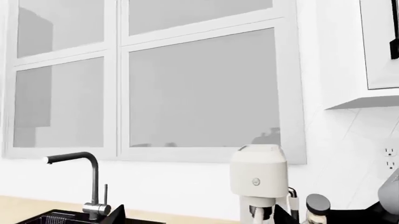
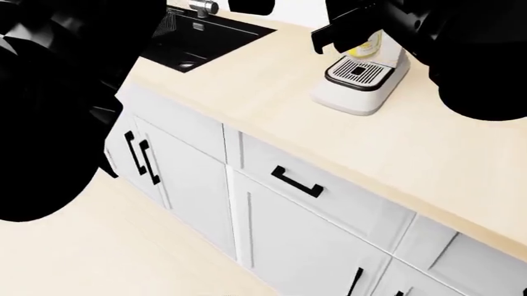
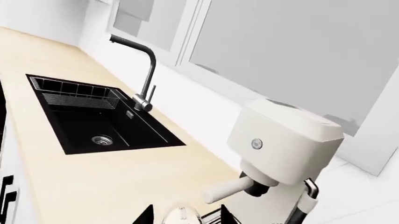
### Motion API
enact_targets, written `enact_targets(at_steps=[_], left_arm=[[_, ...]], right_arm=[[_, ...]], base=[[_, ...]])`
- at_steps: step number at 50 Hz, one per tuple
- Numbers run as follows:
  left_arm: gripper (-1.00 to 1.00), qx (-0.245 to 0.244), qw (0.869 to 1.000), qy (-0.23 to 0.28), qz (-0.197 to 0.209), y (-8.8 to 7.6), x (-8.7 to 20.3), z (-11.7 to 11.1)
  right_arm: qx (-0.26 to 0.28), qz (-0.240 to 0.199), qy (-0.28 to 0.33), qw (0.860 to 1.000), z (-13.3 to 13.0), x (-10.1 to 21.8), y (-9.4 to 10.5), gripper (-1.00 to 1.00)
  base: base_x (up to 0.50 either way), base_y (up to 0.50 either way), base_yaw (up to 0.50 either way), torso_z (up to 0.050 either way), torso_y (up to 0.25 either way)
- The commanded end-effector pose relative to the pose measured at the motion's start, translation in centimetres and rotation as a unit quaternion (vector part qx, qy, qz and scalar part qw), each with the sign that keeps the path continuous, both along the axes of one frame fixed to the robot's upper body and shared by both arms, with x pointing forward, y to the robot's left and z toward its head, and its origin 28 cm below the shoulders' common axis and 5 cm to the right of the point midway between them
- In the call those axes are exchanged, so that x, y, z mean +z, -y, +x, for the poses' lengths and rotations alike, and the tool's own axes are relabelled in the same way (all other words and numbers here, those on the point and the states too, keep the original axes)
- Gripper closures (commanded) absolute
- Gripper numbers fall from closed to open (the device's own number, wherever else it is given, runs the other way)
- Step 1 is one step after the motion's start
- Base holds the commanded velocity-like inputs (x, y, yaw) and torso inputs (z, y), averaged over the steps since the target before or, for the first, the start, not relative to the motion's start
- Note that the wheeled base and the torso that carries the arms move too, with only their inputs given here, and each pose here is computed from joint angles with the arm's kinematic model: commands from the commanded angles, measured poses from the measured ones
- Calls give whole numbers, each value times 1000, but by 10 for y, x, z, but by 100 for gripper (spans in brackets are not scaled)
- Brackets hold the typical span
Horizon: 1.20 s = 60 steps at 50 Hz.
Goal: Move the drinks to the dining counter.
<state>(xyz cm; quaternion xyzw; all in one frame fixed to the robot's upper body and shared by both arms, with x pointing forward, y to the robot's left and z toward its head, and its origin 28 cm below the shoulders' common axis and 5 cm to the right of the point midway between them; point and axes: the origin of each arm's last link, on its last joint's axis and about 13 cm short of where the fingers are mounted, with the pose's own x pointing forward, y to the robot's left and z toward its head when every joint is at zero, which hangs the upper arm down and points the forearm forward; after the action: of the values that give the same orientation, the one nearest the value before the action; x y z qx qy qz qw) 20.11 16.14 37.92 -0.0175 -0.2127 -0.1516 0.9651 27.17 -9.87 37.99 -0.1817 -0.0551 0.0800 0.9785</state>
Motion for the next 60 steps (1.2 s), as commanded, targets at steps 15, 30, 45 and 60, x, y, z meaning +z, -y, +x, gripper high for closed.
enact_targets(at_steps=[15,30,45,60], left_arm=[[-100,0,1000,2,-1,-1,1,-2],[-100,-1,1000,0,0,0,1,-1],[-100,0,1000,2,0,0,1,0],[-100,0,1000,2,0,-1,1,-1]], right_arm=[[-4,-4,8,1000,-1,2,0,100],[-1,-2,7,1000,-1,2,0,100],[2,0,6,1000,0,2,-1,100],[3,-3,8,1000,-1,2,-1,100]], base=[[-6,-5,500,0,0],[-4,-4,500,0,1],[-4,-5,500,0,0],[-4,-5,500,0,1]])
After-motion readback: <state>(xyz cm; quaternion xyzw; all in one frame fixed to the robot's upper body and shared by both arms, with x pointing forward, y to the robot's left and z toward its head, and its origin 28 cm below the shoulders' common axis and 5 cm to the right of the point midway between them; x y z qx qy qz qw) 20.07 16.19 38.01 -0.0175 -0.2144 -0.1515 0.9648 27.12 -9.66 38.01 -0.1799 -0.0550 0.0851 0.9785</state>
